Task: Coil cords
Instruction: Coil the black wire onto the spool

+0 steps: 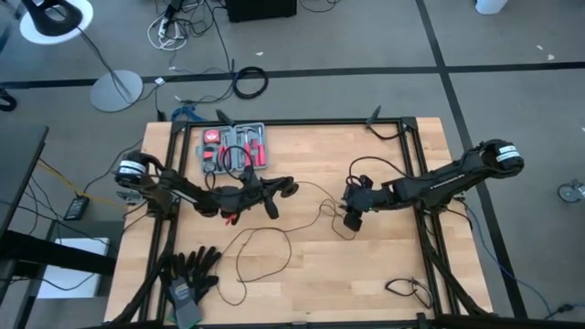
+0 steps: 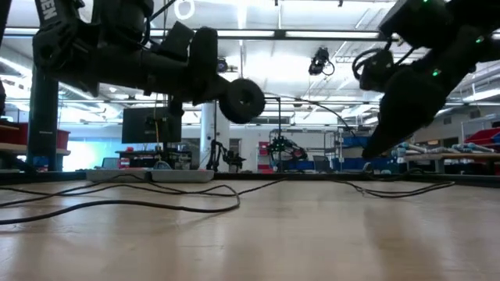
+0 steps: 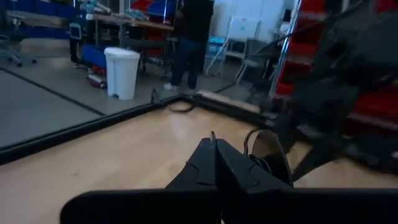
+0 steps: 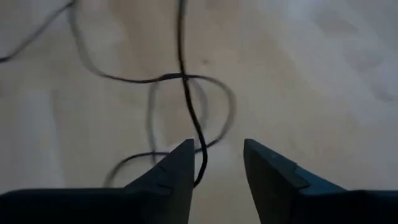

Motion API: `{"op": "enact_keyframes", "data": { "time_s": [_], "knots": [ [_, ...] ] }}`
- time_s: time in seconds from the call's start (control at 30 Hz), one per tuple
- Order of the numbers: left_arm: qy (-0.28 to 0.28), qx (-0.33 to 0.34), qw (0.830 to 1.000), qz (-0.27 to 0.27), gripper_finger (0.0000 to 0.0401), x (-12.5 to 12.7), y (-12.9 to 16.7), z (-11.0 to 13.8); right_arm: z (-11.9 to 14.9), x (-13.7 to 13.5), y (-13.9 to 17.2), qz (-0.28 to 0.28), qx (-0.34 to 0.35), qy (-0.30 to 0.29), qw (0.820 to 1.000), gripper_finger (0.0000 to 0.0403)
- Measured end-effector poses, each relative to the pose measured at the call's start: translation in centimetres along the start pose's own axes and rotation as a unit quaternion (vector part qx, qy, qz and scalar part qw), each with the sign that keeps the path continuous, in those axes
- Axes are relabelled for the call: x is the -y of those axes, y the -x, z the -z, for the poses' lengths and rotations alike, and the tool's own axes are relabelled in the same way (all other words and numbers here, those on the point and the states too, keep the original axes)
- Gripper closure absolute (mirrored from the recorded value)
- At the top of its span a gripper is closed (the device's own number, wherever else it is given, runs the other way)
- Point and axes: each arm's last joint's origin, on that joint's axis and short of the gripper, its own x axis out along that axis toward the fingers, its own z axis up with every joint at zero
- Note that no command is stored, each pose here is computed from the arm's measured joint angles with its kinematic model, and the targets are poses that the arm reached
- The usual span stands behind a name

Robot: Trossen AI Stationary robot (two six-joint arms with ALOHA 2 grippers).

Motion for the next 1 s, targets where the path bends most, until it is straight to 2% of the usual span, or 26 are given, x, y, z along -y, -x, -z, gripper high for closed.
{"op": "enact_keyframes", "data": {
  "time_s": [0.2,0.43,0.57,0.7,0.8,1.0],
  "knots": [
    [-0.031,-0.009,0.999,0.004,0.0401,0.0,0.0,0.1,0.5,-0.5,2.0,-0.017,0.003,-0.005,1.000,0.0268],
    [-0.056,-0.011,0.998,0.022,0.0401,0.1,0.0,0.1,1.2,0.6,5.8,-0.005,0.008,-0.038,0.999,0.0277],
    [-0.074,-0.008,0.997,0.037,0.0401,0.2,0.1,0.0,0.8,0.9,7.0,0.030,0.080,-0.051,0.995,0.0279],
    [-0.107,0.011,0.993,0.047,0.0401,0.4,0.1,-0.3,-0.1,0.2,6.7,0.063,0.186,-0.058,0.979,0.0279],
    [-0.155,0.020,0.986,0.050,0.0401,0.7,0.3,-0.4,0.1,-0.5,5.2,0.049,0.244,-0.048,0.967,0.0280],
    [-0.246,0.026,0.967,0.057,0.0401,1.4,0.8,-0.4,0.7,-1.1,2.7,0.017,0.317,-0.087,0.944,0.0280]
  ]
}}
